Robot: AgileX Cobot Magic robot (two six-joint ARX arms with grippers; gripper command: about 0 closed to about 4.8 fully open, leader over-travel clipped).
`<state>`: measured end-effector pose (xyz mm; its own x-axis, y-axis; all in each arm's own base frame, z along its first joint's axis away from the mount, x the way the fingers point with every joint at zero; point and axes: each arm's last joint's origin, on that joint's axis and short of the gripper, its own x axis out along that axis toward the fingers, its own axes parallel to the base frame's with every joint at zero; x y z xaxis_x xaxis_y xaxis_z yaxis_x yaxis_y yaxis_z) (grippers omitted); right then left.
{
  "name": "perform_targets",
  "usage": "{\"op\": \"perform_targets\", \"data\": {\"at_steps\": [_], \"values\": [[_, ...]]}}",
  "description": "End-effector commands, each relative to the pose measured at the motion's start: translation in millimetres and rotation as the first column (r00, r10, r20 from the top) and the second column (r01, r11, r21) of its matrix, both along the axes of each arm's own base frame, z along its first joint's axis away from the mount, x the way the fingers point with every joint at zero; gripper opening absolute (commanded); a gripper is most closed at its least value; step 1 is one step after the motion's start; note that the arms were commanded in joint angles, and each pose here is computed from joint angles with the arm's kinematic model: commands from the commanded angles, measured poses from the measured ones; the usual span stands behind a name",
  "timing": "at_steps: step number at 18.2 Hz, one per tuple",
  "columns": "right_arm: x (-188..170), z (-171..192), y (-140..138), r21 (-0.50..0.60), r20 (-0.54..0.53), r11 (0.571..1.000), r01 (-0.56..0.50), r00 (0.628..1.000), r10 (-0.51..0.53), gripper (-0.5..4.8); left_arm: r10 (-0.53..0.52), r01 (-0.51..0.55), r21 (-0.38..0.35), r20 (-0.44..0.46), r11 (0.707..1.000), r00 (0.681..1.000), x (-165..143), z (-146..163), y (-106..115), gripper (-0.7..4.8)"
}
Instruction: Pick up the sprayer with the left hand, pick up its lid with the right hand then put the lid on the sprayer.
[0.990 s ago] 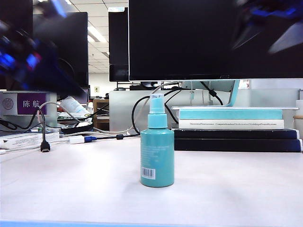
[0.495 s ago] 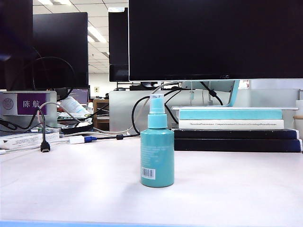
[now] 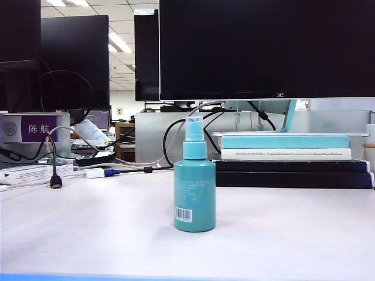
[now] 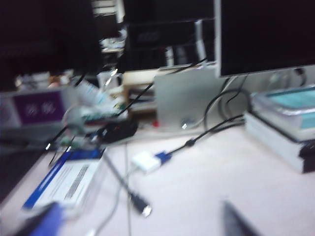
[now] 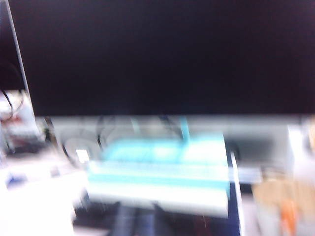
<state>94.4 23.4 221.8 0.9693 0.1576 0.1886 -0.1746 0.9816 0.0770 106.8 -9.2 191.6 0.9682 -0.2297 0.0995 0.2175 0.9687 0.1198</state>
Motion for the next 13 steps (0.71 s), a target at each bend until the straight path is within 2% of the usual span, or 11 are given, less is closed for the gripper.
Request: {"op": "perform_targets", "data": {"at_steps": [1,2,3,5,6,7,8,13], "values": [[2.7,-25.6,-0.1,0.043,-0.05,0.999,0.019,0.999,-0.017,-0.04,0.064,-0.064,-0.012,-0.033,0.998,0.997,-8.7,-12.2,2.1,3.16],[4.3,-34.4,0.4,0.035,-0.076,0.999,0.02,0.997,-0.018,-0.04,0.092,-0.093,-0.012,-0.042,0.996,0.995,-11.1,-14.4,3.0,2.64],[5.7,-43.5,0.7,0.032,-0.102,0.999,0.022,0.995,-0.018,-0.04,0.128,-0.128,-0.01,-0.062,0.992,0.99,-11.1,-16.9,4.1,2.36],[7.1,-56.1,0.5,-0.01,-0.195,0.999,0.038,0.98,-0.039,-0.04,0.178,-0.179,-0.005,-0.085,0.984,0.98,-10.8,-19.7,5.5,2.36],[7.1,-58.1,0.0,-0.018,-0.214,0.999,0.049,0.975,-0.052,-0.04,0.177,-0.178,-0.005,-0.084,0.984,0.981,-10.8,-19.7,5.5,2.12],[7.0,-60.8,0.0,-0.027,-0.24,0.998,0.048,0.969,-0.053,-0.04,0.177,-0.178,0.003,-0.09,0.984,0.98,-10.8,-20.3,5.5,1.02],[6.8,-63.0,0.1,-0.034,-0.261,0.999,0.041,0.964,-0.049,-0.04,0.174,-0.174,0.006,-0.097,0.985,0.98,-10.8,-21.2,5.4,0.32],[4.8,-75.3,1.2,-0.056,-0.381,0.998,-0.018,0.925,-0.005,-0.04,0.177,-0.176,0.019,-0.101,0.984,0.979,-10.8,-21.9,5.4,0.19]]}}
